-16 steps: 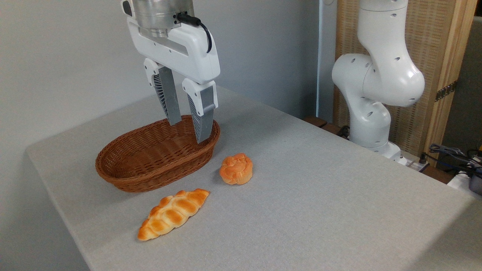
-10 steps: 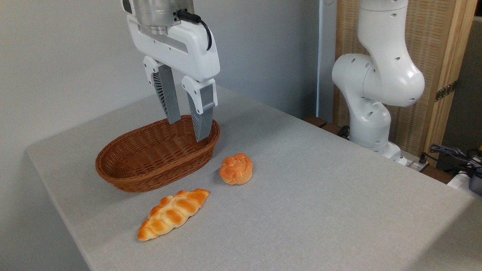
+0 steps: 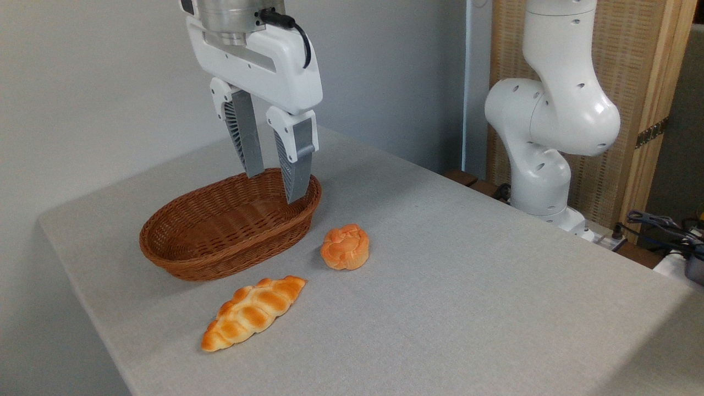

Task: Put bread into the basket

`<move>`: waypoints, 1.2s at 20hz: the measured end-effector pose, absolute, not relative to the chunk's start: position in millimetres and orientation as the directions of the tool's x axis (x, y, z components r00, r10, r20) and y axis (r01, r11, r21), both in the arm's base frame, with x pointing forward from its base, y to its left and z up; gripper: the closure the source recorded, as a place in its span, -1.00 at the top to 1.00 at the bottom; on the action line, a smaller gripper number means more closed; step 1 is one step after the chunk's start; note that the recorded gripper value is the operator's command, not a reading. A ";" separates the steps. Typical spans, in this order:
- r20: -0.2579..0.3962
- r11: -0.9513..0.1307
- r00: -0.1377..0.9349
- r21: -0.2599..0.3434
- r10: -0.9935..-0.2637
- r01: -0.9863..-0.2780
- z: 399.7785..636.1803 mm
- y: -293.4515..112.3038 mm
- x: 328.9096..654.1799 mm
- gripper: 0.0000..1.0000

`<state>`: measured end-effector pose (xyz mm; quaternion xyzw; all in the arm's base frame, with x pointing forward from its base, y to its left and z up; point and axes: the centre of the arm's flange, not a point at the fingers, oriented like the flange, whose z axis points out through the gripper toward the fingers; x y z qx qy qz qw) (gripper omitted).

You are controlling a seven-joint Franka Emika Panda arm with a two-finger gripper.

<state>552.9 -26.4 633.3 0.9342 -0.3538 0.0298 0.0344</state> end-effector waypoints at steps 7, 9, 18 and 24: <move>0.135 -0.758 0.750 -0.009 -0.648 -0.653 597.2 -26.1 537.3 1.00; 0.136 -0.755 0.747 -0.010 -0.651 -0.656 580.3 -29.0 543.4 1.00; 0.217 -0.701 0.675 -0.079 -0.706 -0.708 440.2 -69.5 600.4 1.00; 0.200 -0.658 0.635 -0.075 -0.746 -0.749 420.7 -74.9 601.1 0.17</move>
